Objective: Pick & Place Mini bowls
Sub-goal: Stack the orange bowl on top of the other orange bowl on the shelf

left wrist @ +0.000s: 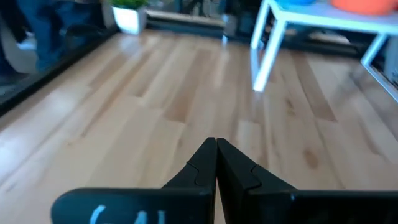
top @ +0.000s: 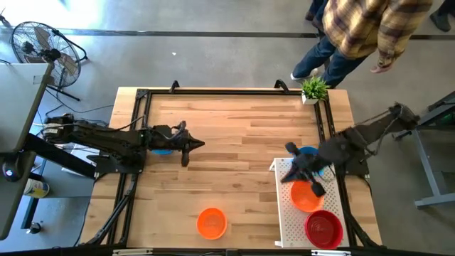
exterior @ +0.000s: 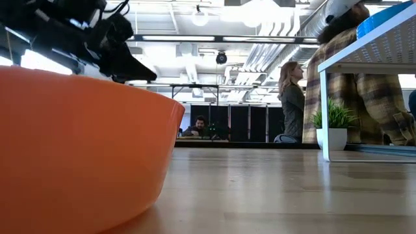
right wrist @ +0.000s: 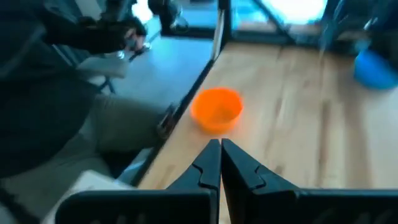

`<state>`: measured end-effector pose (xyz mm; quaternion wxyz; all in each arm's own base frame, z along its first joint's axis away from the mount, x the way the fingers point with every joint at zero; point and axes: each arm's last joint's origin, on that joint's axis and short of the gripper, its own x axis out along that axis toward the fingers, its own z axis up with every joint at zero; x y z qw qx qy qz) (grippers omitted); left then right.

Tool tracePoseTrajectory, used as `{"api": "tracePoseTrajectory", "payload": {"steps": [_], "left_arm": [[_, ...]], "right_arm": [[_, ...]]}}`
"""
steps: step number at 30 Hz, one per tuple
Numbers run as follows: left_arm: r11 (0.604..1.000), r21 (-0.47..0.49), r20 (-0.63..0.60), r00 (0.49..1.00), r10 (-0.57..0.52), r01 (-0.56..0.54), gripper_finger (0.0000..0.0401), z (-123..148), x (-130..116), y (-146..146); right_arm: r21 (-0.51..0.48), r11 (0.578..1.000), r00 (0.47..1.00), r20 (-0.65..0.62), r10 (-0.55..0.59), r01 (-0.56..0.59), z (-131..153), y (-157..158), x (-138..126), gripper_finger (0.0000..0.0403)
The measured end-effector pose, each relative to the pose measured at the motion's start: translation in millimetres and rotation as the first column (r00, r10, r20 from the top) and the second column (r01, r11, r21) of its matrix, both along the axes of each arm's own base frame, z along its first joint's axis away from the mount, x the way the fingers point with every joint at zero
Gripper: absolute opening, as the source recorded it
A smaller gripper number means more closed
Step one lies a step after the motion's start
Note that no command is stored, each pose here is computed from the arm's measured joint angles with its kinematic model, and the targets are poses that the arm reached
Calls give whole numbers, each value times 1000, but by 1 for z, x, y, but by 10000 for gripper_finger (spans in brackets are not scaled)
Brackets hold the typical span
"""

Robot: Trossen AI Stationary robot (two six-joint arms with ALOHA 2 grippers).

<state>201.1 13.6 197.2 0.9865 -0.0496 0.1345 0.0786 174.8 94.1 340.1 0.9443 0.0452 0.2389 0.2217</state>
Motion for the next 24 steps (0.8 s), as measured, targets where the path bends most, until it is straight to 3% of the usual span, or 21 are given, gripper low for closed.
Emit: {"api": "tracePoseTrajectory", "payload": {"steps": [6, 11, 17, 24], "left_arm": [[998, -5, -103, 992, -69, 68, 1, 19, 9, -21], [997, 9, -160, 984, -78, 81, 1, 31, 18, -38], [999, 0, -220, 975, -46, 47, 1, 37, 37, -53], [983, -181, -397, 914, -87, 15, 30, 40, 58, -75]], "right_arm": [[-126, 992, 990, 144, -2, 20, -14, -44, 18, 0], [-212, 966, 962, 256, -93, 150, -32, -78, 33, 0], [-142, 940, 887, 400, -231, 310, -52, -117, 36, 0], [-96, 920, 856, 412, -312, 381, -66, -136, 31, 0]]}}
